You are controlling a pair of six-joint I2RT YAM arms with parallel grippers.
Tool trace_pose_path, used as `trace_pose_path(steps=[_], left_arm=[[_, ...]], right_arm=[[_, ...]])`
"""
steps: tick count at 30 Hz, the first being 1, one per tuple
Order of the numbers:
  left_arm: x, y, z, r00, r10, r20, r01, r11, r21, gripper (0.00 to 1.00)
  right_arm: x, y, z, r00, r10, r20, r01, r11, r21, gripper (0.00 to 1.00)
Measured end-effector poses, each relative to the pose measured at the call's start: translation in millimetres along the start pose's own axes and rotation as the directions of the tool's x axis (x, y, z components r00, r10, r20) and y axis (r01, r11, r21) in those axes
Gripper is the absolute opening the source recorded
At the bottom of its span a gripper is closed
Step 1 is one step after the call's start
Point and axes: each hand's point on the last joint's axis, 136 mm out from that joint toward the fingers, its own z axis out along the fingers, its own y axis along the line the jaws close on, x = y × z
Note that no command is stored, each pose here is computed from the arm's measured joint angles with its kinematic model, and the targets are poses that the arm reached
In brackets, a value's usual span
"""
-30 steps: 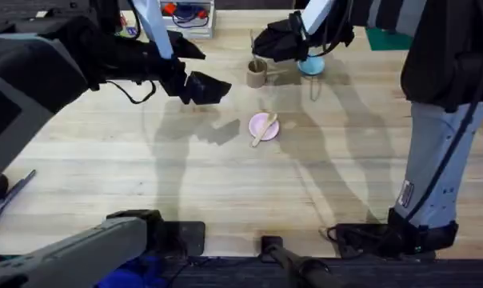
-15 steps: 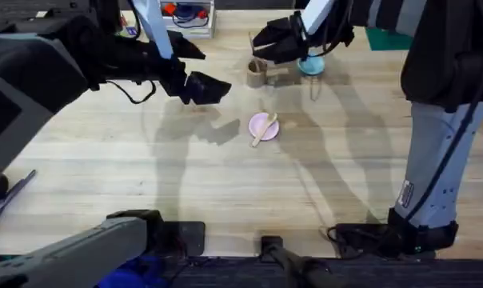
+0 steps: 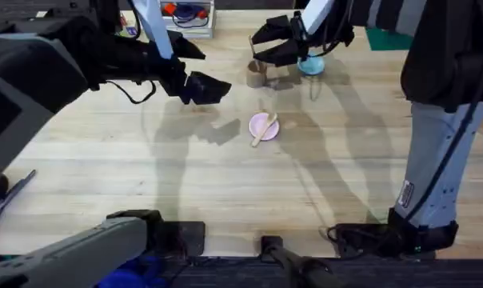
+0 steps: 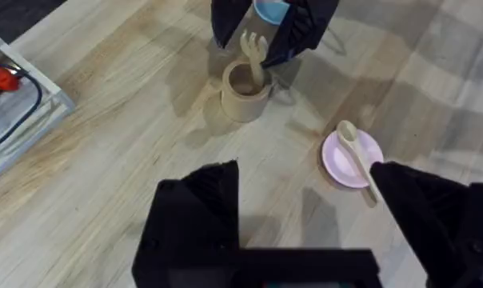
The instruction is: Pick up a utensil and set it on the pink plate, then put the other utensil in the container.
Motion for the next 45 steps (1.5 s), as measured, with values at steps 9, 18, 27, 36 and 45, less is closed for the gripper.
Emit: trace_pose_path(steps=[9, 18, 27, 36, 45], left_arm=[[0.0, 0.0, 0, 1.000, 0.000, 0.000, 0.000, 1.000, 0.000, 0.993], [0.0, 0.0, 0, 1.000, 0.000, 0.000, 0.000, 1.000, 0.000, 0.993], [0.1, 0.0, 0, 1.000, 0.000, 0.000, 0.000, 1.000, 0.000, 0.993], [0.0, 0.0, 0, 1.000, 0.000, 0.000, 0.000, 1.000, 0.000, 0.993], [0.1, 0.0, 0, 1.000, 0.000, 0.000, 0.000, 1.000, 0.000, 0.993]], right_arm=[[0, 0, 0, 0.999, 0.040, 0.000, -0.040, 0.999, 0.000, 0.657], [0, 0, 0, 0.998, 0.065, 0.000, -0.065, 0.998, 0.000, 0.716], [0, 0, 0, 0.997, 0.074, 0.000, -0.074, 0.997, 0.000, 0.805], [0, 0, 0, 0.991, 0.131, 0.000, -0.131, 0.991, 0.001, 0.974], [20, -8, -3, 0.954, 0.284, -0.098, -0.278, 0.958, 0.074, 0.987]])
